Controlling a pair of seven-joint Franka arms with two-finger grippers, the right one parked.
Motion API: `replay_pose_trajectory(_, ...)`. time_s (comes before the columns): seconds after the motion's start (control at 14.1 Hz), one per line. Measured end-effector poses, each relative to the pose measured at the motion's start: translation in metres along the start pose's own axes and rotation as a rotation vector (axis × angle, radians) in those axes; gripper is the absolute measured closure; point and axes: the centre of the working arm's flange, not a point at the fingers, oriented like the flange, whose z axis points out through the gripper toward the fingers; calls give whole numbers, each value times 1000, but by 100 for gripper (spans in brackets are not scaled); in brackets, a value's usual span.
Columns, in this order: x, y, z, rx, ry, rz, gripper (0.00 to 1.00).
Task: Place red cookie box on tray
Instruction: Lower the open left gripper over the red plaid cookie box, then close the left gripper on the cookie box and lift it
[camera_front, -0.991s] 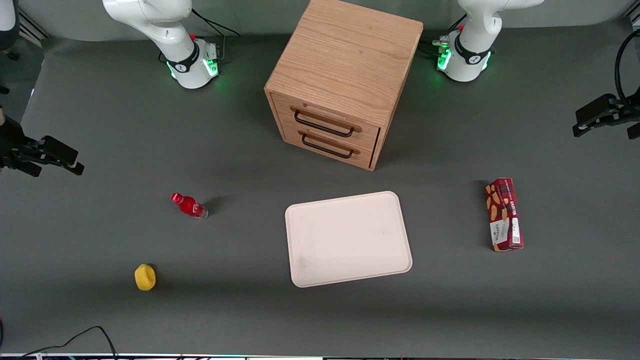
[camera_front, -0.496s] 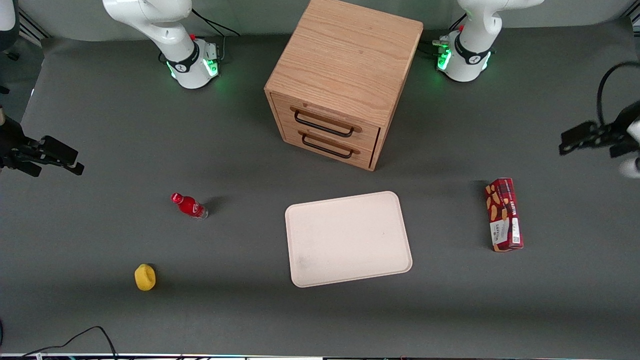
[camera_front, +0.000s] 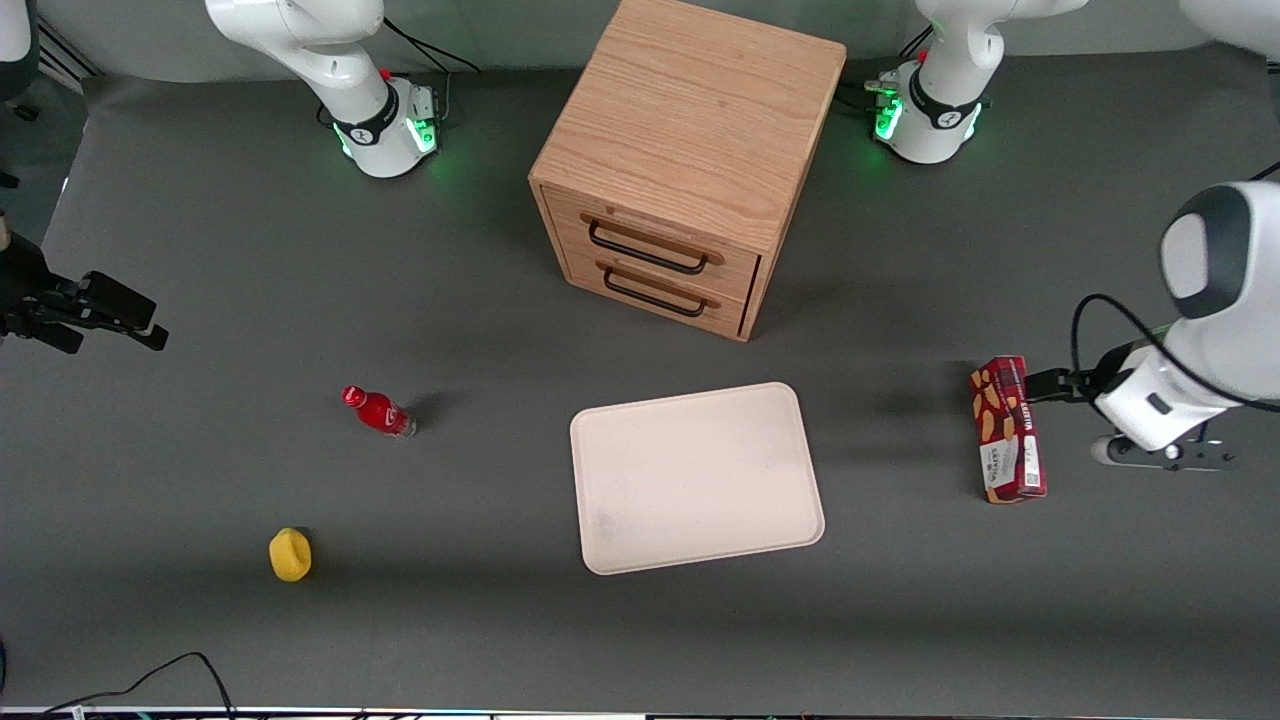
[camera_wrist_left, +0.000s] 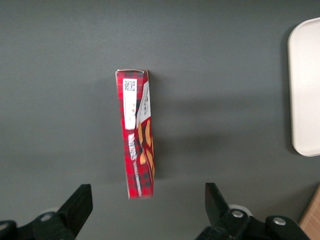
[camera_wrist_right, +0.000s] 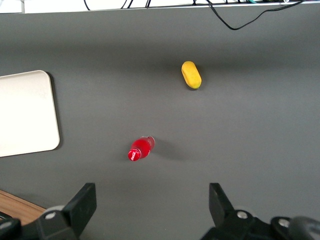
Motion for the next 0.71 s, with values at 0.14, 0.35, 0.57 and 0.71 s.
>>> replay_pose_trajectory(0.14,-1,-2,49,2,14,-1,0)
replay_pose_trajectory(0.35,6,-14,116,49,30,23,0)
replay_pose_trajectory(0.57,8,-36,170,56,80,12,20)
replay_pose_trajectory(0.71,4,-41,179,53,95,7,51)
